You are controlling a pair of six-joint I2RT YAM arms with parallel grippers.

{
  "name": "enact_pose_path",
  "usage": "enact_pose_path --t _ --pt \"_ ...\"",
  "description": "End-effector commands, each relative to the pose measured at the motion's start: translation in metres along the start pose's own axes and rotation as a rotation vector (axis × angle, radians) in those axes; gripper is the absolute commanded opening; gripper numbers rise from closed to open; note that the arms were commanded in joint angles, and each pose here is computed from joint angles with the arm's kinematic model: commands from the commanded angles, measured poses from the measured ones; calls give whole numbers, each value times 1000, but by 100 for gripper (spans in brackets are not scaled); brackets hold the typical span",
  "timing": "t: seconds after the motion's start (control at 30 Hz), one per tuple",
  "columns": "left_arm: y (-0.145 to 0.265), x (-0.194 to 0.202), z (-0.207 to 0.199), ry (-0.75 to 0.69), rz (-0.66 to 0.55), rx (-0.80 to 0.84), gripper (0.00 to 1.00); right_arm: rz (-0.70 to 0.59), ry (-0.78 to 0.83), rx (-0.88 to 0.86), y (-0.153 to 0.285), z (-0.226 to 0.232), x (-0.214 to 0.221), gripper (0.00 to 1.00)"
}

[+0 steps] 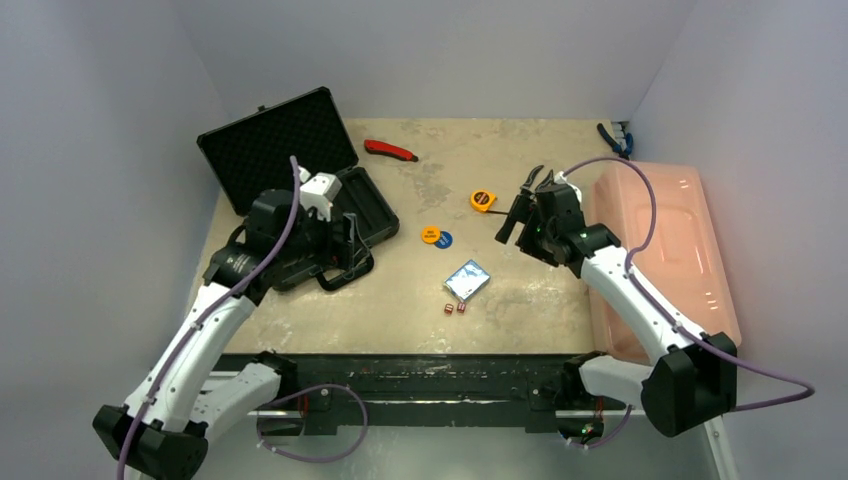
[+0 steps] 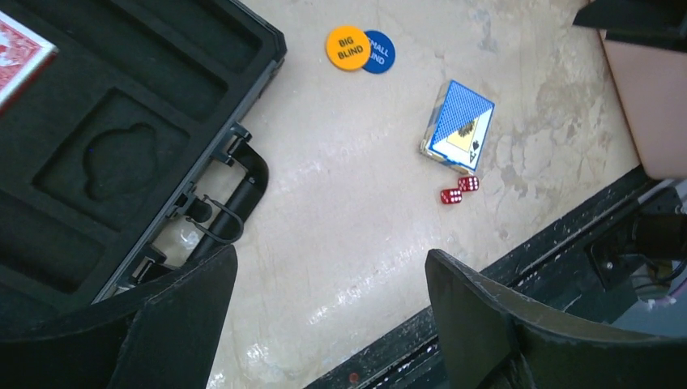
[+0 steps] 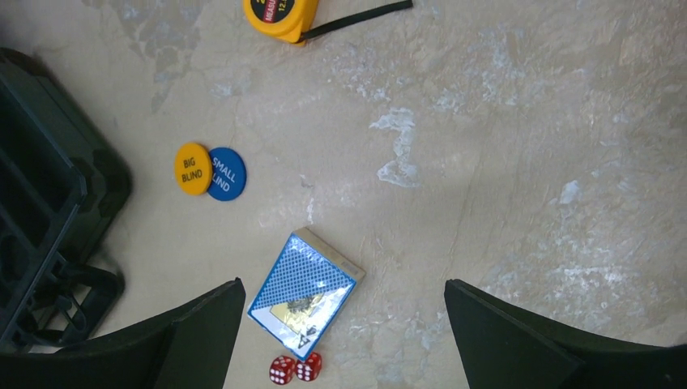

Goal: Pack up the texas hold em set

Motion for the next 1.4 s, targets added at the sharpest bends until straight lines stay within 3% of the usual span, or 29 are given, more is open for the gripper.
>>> enact_pose_path --t 0.0,0.37,0.77,0.9,1.37 --pt "-3 -13 -21 -31 -4 14 85 -74 65 10 3 6 -23 99" --pt "-85 -22 -57 -43 107 -126 79 -50 177 49 11 -8 -14 99" --pt "-185 -25 -74 17 182 -175 73 -61 137 -14 24 -10 2 99" --pt "-203 -19 -74 -1 203 -190 73 -30 80 -100 23 -6 19 99" --pt "-250 -3 -62 54 234 -286 75 -33 111 -68 9 -19 36 99"
Point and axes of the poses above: each gripper's point midway between its finger pads, its own y axis back along the fingers, its own z axis along the line the jaws close on, x = y × z, the point moved 6 cm from there along y, back along the fingers, and after that the axes turned 11 degrees about y, right-handed, at the moved point
